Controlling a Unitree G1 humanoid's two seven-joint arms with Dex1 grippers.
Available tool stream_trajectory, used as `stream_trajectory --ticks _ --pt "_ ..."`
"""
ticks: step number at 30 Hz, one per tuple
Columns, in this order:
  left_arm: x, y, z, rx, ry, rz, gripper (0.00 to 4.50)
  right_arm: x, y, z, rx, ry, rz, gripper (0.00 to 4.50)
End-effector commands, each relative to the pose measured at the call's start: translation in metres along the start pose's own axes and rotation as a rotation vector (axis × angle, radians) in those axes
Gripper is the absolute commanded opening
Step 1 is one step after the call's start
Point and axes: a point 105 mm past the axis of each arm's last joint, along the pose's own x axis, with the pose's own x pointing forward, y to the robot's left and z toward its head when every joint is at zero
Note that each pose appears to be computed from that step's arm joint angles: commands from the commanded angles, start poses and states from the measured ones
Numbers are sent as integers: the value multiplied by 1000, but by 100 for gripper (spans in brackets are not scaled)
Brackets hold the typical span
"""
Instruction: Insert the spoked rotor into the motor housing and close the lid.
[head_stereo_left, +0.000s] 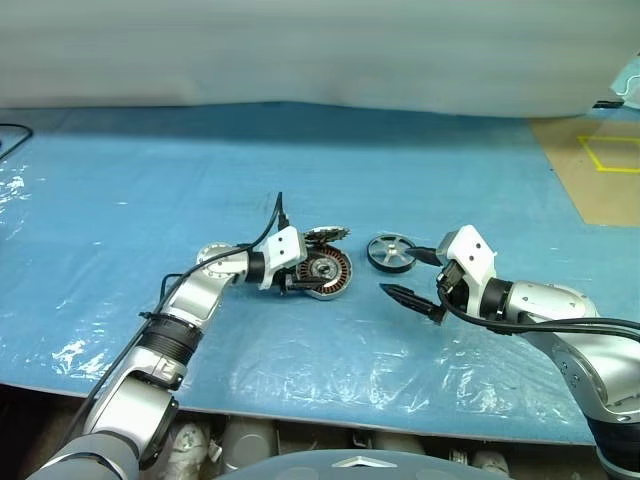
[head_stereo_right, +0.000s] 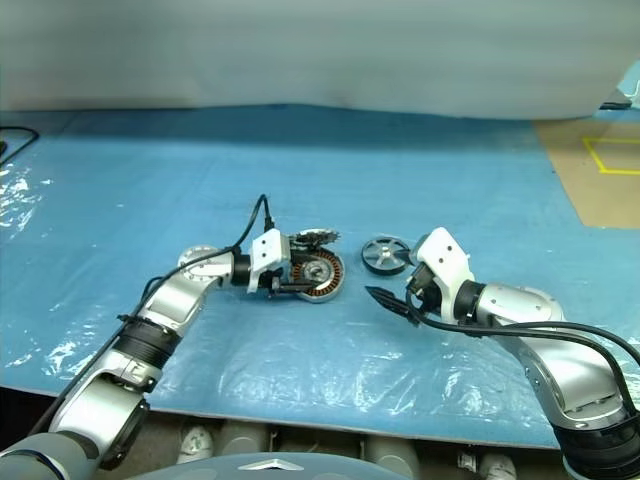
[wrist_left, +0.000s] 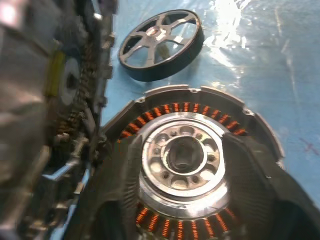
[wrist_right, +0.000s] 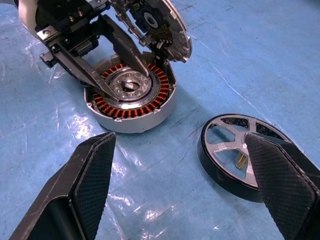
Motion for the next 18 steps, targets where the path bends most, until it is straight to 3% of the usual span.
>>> stream_trajectory --ticks 1,14,18 --pt "0 6 2 27 3 27 268 -2 2 9 -47 -27 3 431" --pt "-31 -24 32 -79 -182 -113 268 -3 6 21 -45 -75 60 431" --pt "-52 -31 32 -161 -213 -123 273 1 10 23 -49 -78 115 301"
